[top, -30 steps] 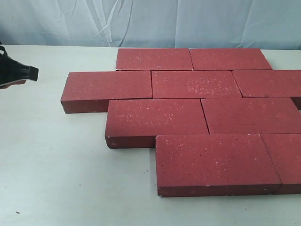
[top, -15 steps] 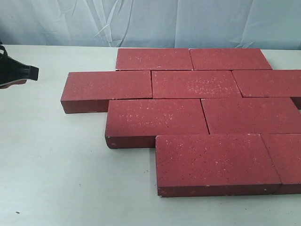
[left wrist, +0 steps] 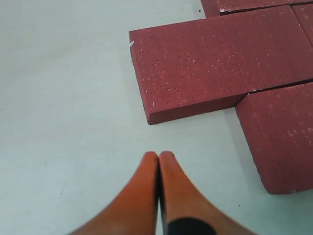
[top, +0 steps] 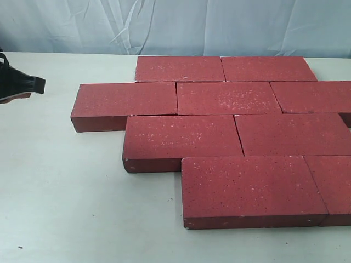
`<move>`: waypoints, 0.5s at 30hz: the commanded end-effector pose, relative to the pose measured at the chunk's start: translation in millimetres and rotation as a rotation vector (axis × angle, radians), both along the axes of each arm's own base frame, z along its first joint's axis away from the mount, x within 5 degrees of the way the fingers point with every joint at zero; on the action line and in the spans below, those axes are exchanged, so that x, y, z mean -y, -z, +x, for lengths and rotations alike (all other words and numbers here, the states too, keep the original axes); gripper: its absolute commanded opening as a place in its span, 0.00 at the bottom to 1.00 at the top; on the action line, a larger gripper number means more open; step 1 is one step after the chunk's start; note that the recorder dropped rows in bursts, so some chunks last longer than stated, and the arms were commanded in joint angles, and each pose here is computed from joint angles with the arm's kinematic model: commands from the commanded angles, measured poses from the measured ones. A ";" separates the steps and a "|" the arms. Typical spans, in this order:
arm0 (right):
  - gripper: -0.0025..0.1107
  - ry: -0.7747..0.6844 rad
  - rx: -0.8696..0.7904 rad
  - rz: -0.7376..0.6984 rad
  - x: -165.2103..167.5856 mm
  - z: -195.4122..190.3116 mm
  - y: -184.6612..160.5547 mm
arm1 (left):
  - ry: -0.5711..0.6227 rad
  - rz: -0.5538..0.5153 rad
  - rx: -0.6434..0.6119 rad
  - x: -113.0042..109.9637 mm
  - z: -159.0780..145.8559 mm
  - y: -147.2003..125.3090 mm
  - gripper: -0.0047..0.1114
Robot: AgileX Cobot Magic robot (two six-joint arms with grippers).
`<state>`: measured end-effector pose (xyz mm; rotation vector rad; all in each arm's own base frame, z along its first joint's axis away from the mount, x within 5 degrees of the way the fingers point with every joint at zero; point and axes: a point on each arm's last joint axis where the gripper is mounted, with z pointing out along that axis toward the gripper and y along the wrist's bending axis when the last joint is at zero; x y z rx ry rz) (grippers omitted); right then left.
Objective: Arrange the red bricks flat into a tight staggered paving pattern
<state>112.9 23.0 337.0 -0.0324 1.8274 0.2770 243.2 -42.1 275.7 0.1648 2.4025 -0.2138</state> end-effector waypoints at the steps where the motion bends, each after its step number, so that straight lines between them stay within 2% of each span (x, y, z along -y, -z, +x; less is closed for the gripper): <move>1: 0.02 0.078 0.072 0.007 10.0 -12.5 -6.5 | 0.002 -0.008 -0.001 1.3 -2.3 0.6 0.04; 15: 0.02 0.106 0.116 0.025 13.2 -22.3 -11.0 | 0.003 -0.007 -0.003 1.3 -2.5 0.7 0.04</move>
